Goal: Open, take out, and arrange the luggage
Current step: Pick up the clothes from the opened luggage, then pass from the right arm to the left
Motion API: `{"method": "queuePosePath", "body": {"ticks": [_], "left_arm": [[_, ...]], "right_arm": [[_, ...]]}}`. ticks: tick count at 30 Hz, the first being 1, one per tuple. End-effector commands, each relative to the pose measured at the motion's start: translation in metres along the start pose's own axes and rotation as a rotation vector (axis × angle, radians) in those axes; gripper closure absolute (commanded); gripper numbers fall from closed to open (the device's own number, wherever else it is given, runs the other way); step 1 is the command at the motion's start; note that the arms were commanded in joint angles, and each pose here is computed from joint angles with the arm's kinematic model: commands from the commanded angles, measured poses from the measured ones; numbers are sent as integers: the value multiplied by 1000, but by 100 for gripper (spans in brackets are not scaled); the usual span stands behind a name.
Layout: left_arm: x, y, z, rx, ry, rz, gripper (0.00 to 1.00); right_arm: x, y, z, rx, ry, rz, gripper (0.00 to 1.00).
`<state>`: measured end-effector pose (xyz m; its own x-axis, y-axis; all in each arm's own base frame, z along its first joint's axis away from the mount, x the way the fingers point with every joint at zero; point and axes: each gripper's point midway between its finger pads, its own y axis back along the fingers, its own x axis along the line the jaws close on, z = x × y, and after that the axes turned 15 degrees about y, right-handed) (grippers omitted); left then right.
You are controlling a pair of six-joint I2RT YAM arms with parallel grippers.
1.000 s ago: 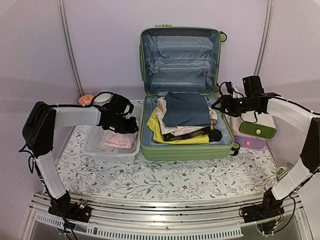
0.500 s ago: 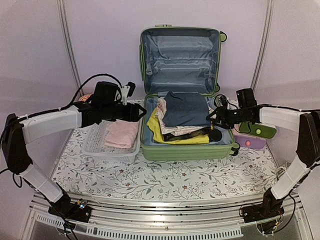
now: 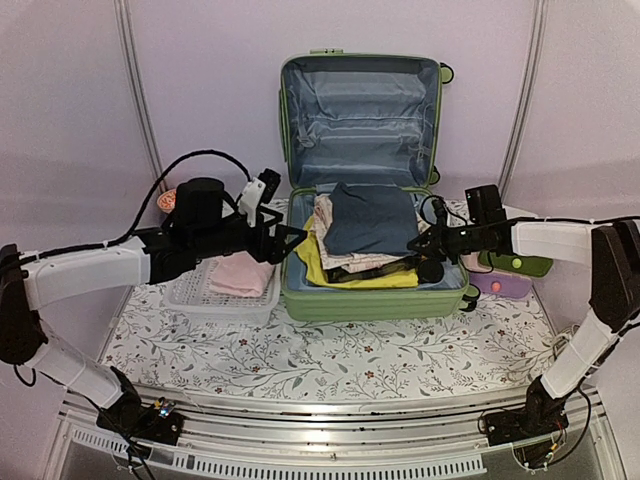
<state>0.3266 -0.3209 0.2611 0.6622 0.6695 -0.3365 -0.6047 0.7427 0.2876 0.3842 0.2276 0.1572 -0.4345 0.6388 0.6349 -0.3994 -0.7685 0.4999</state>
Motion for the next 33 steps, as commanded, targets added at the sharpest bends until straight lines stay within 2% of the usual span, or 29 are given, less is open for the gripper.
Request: {"method": "queuePosePath", "body": {"ticks": [1, 6, 10, 16, 20, 26, 33], "left_arm": [[-41, 8, 6, -133, -236, -99, 17], [-69, 4, -9, -184, -417, -144, 15], [-86, -18, -22, -151, -524, -138, 15], [-112, -52, -38, -155, -676, -115, 15], [-125, -71, -41, -172, -691, -133, 15], [-135, -94, -41, -199, -694, -147, 20], [-132, -116, -51, -195, -717, -132, 27]], "right_arm": [[39, 9, 1, -25, 8, 80, 97], [67, 20, 1, -59, -14, 109, 97], [86, 30, 3, -102, -50, 120, 97], [100, 26, -1, -72, -83, 118, 97], [110, 24, -4, -68, -85, 133, 97], [123, 24, -7, -63, -95, 160, 97], [139, 24, -14, -51, -96, 185, 97]]}}
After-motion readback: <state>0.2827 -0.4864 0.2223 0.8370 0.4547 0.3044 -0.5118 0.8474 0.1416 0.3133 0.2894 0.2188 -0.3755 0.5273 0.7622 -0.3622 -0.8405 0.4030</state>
